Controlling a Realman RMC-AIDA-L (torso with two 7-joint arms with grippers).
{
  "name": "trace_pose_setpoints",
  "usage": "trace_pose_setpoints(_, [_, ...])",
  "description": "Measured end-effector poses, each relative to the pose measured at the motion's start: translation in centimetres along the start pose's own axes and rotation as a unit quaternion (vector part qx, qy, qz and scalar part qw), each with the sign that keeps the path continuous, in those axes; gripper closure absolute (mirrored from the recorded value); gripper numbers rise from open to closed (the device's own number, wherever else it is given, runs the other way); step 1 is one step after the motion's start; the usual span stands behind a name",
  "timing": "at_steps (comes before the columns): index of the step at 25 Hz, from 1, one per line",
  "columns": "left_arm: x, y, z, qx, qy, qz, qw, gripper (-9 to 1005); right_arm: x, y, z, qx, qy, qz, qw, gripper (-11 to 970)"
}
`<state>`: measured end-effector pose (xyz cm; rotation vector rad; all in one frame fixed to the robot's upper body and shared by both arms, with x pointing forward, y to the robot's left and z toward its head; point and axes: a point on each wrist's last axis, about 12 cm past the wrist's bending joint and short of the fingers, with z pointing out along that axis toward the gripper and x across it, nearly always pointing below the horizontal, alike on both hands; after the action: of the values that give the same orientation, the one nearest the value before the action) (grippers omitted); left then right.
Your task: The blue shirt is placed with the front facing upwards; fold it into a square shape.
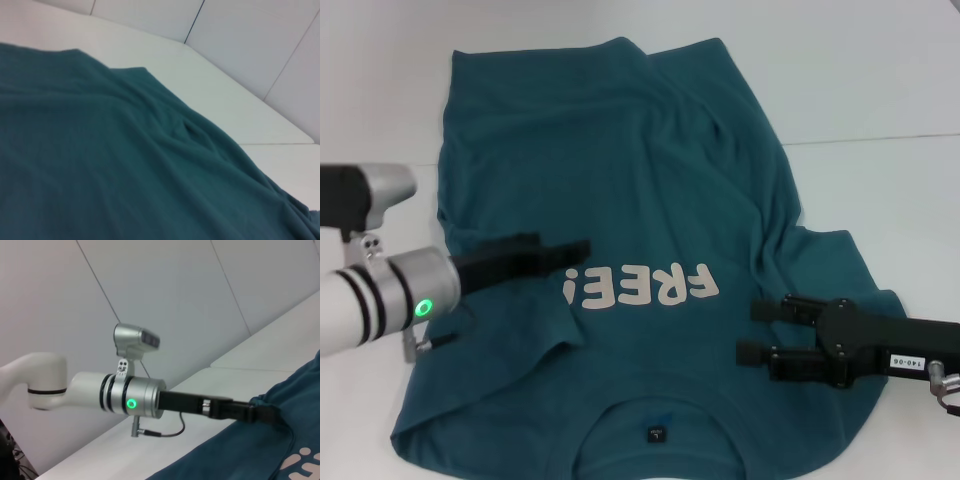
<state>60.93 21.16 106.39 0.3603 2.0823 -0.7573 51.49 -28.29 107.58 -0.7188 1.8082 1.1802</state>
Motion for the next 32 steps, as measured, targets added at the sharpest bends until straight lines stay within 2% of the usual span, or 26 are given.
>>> trace_pose_setpoints(3, [-0.7, -0.5, 0.6, 0.006, -0.004, 0.009, 1.000, 77, 0.1, 0.0, 0.0, 0.000, 0.000, 0.001, 1.000, 74])
trace_pose_setpoints(7, [-0.8, -0.8, 0.3, 0.029, -0.017, -0.002, 0.999, 77, 0.2, 0.0, -0.1, 0.002, -0.001, -0.002, 1.000, 74])
trace_pose_setpoints(12, [-0.2, -0.8, -1.6, 0.072, -0.041, -0.014, 0.996, 77, 0.3, 0.0, -0.1, 0.006, -0.001, -0.003, 1.000, 74])
trace_pose_setpoints(13, [0.5, -0.6, -3.1, 0.092, -0.050, -0.014, 0.994, 77, 0.3, 0.0, -0.1, 0.006, -0.001, -0.004, 1.000, 74])
trace_pose_setpoints(17, [1.7, -0.8, -5.4, 0.130, -0.043, 0.005, 0.991, 77, 0.4, -0.2, -0.6, 0.016, -0.001, -0.002, 1.000, 75])
trace_pose_setpoints(22, [3.0, -1.0, -8.0, 0.173, -0.022, 0.028, 0.984, 76, 0.4, -0.7, -2.8, 0.046, -0.005, 0.006, 0.999, 75])
trace_pose_setpoints(26, [3.4, -1.2, -8.9, 0.196, -0.013, 0.036, 0.980, 76, -0.2, -1.6, -5.4, 0.082, -0.007, 0.031, 0.996, 75])
trace_pose_setpoints(32, [3.6, -1.3, -9.2, 0.205, -0.012, 0.040, 0.978, 77, -1.7, -4.2, -8.3, 0.190, 0.010, 0.110, 0.975, 75])
